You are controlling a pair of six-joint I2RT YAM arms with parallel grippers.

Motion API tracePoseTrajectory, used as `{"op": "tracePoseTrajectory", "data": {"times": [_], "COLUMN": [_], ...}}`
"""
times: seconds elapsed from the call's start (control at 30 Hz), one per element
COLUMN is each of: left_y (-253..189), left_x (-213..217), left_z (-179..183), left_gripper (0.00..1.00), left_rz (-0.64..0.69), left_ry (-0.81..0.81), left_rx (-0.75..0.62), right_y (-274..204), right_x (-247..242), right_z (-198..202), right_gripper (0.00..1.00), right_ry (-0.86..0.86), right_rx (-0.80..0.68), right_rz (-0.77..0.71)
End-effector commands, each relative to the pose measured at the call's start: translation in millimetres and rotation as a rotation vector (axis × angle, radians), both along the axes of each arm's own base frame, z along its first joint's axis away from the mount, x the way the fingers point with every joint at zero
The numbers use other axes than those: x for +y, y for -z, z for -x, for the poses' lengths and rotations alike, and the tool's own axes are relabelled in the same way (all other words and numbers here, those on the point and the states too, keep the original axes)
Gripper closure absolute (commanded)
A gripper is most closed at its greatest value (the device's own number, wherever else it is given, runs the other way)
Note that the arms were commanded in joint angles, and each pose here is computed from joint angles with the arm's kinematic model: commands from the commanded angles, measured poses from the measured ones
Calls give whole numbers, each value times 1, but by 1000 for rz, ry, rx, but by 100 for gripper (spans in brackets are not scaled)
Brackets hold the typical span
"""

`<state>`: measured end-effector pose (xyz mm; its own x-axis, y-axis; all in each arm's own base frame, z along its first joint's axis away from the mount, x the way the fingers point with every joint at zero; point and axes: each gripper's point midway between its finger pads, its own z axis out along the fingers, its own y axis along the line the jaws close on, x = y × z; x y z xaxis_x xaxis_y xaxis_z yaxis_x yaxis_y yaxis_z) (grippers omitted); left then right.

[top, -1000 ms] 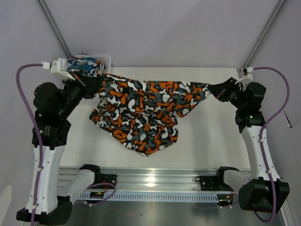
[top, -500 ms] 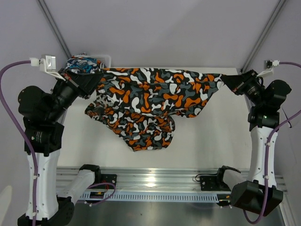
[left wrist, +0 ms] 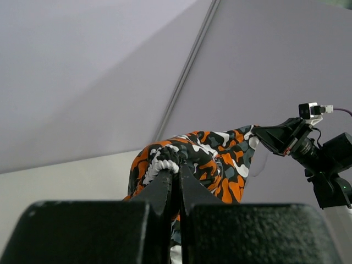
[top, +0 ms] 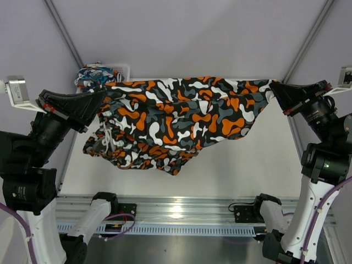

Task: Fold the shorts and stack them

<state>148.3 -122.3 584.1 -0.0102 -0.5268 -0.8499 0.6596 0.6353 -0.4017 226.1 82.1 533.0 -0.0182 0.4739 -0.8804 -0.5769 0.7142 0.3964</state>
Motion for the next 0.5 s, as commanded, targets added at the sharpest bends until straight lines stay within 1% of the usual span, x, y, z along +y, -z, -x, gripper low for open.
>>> {"op": "tracePoseTrajectory", "data": {"times": [0.0,0.07,0.2,0.3,0.33,0.47], "left_y": [-1,-11,-29,-39,-48,-63], "left_x": [-7,-7,0,4,5,4], "left_z": [-5,8,38,53,63,75], "left_gripper": [100,100,100,100,100,100], "left_rz": [40,46,43,46,47,47], "left_ry": [54,67,26,6,5,18], "left_rx": [57,12,-77,-103,-130,-172], "right_y": [4,-3,-22,-34,-35,-53], "right_x": [-6,-6,-9,-12,-15,-18], "right_z": [-6,3,27,40,44,64], "right_gripper": [100,100,100,100,100,100], "right_ry": [35,59,154,211,239,313], "right_rx": [47,31,-42,-66,-69,-143], "right_rz": [-9,-1,36,38,39,42]}}
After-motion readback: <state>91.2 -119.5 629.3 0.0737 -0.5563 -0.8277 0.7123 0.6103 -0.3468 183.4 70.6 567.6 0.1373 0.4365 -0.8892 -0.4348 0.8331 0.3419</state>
